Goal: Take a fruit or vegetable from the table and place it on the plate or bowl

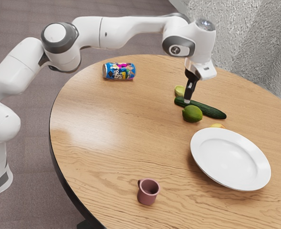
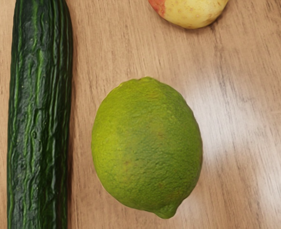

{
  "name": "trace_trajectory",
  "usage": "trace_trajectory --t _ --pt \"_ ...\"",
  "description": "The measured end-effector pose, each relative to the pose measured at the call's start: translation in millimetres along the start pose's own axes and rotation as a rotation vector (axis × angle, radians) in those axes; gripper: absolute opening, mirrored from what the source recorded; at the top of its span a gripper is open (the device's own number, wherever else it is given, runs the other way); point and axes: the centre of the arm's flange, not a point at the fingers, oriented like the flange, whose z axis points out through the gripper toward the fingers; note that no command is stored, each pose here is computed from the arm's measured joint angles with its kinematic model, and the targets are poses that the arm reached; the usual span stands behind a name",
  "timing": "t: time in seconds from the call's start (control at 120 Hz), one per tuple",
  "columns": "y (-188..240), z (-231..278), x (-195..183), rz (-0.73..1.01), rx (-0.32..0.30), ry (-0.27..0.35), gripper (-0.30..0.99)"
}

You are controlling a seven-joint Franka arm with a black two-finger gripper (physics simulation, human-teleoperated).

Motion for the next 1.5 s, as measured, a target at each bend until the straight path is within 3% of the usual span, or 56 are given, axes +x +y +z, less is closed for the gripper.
trace_trajectory --t 0.167,0.45,0.967,1.117,1.383,1.5 --pt "3 8 1 -0.018 -0.051 -0.001 0.69" --pt "12 16 16 -0.013 -0.034 0.036 0.69" --pt "6 63 16 -0.058 -0.047 0.015 0.69" --pt "2 63 18 -0.068 -0.022 0.042 0.69" --pt "1 85 20 -0.084 -0.044 0.061 0.69" --pt "0 86 20 -0.089 -0.043 0.067 0.52"
